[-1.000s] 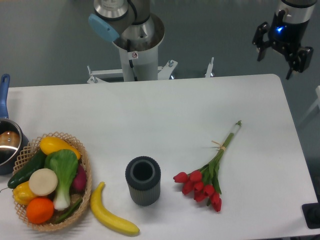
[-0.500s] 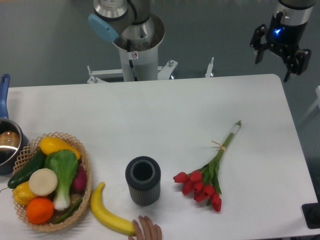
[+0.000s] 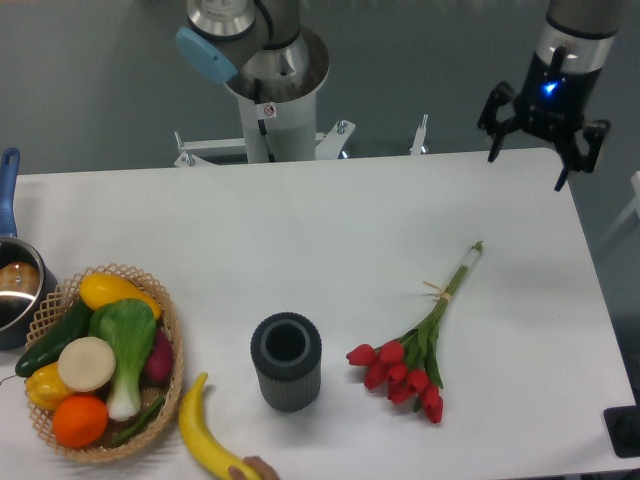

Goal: Pick up the flowers from the table
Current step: 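Move the open gripper down toward the tulip stems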

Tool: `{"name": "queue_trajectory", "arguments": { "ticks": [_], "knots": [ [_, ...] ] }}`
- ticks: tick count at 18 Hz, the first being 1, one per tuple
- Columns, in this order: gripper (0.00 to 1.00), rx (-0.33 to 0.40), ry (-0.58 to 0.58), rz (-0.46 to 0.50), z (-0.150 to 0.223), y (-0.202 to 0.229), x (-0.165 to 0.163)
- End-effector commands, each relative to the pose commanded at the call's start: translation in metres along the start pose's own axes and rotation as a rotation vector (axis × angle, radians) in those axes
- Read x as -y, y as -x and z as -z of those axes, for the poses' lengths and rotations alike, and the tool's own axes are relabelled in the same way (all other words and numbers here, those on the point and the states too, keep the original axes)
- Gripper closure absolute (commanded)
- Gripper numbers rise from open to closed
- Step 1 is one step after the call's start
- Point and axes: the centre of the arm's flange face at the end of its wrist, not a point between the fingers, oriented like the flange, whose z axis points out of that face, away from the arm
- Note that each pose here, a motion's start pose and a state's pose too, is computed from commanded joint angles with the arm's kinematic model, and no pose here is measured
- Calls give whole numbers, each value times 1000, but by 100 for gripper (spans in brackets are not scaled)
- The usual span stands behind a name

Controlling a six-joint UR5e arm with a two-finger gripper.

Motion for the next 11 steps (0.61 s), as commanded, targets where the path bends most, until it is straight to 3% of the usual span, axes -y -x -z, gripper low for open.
{"name": "queue_trajectory", "arguments": {
  "ticks": [3,7,11],
  "knots": [
    [0,-38,6,-14,-32,-6,-2],
    [0,-89,7,-57,-62,-16,20],
    [0,-116,30,-70,-95,1,25]
  ]
}}
